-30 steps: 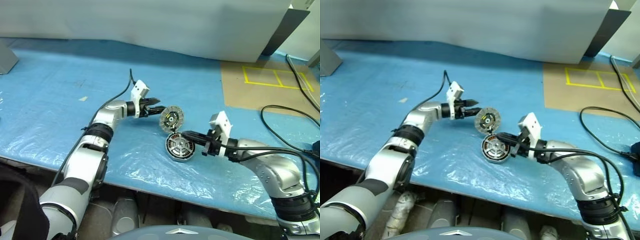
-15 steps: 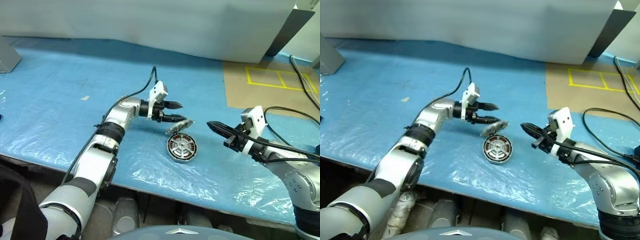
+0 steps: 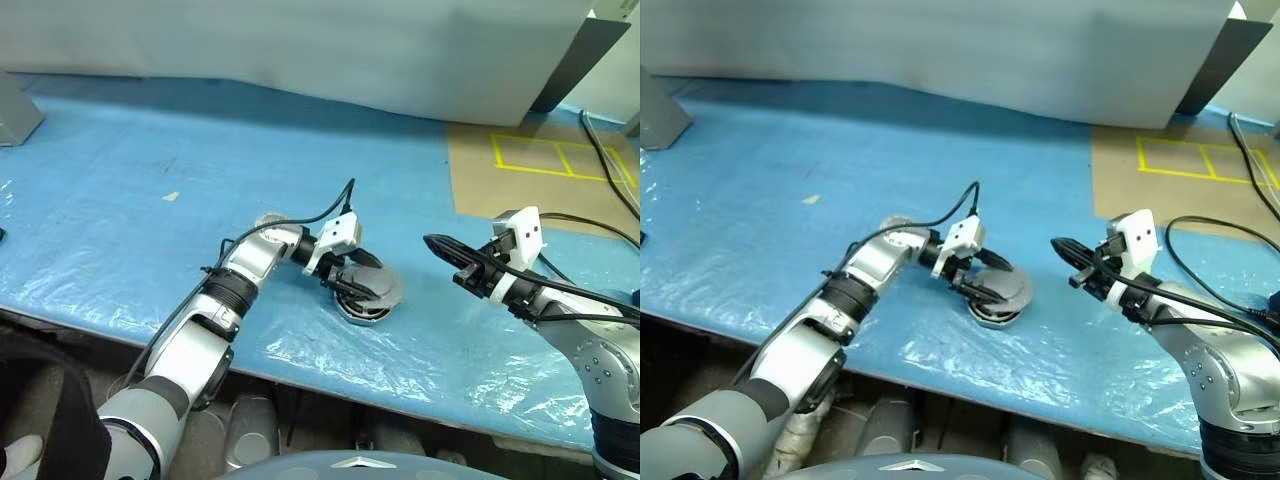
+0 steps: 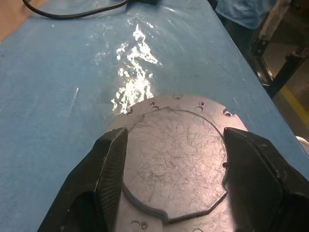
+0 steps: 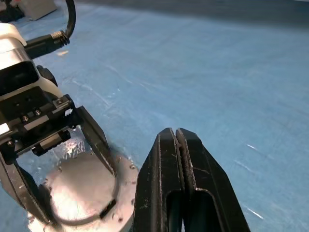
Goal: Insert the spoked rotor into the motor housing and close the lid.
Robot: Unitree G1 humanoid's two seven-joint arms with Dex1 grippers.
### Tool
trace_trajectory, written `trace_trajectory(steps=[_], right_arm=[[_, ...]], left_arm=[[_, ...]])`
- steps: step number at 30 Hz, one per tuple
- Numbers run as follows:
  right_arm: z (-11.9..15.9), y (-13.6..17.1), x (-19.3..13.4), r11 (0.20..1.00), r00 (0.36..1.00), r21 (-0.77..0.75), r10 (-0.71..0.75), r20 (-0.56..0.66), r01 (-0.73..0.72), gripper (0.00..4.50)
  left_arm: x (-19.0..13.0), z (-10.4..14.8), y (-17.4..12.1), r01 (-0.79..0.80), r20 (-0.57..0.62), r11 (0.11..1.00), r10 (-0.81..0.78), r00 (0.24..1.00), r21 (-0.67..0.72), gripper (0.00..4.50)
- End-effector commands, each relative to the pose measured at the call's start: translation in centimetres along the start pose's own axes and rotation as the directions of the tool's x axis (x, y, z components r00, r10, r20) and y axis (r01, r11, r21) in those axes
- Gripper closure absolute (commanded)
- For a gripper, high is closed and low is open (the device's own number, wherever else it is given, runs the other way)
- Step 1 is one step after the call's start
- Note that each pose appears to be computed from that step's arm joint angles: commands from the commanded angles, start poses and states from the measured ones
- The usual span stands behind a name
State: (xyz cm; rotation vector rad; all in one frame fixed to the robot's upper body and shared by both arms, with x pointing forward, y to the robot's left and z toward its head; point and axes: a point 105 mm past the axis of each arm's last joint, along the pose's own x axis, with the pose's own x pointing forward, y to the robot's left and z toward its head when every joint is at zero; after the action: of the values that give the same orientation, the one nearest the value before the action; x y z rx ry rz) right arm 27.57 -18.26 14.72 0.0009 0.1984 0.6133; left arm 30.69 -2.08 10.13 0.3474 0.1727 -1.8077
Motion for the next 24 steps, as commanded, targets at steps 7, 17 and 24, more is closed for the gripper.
trace_trajectory(steps=[7,17,24], right_arm=[[0.9,0.8,1.0,0.996,0.999,-0.081,0.047,0.014,-0.046,4.5],[1.3,4.6,1.0,0.96,0.966,-0.107,0.259,-0.022,-0.26,4.5],[-0.2,5.2,2.1,0.941,0.952,-0.152,0.289,-0.097,-0.302,3.26]], left_arm=[[-1.4,-3.2,-1.1,0.058,-0.154,0.998,-0.054,0.987,0.022,1.18],[-7.9,7.4,1.1,-0.108,0.247,0.994,0.112,0.962,-0.029,1.18],[-14.7,4.3,0.7,-0.3,0.143,0.936,0.328,0.934,-0.186,1.15]])
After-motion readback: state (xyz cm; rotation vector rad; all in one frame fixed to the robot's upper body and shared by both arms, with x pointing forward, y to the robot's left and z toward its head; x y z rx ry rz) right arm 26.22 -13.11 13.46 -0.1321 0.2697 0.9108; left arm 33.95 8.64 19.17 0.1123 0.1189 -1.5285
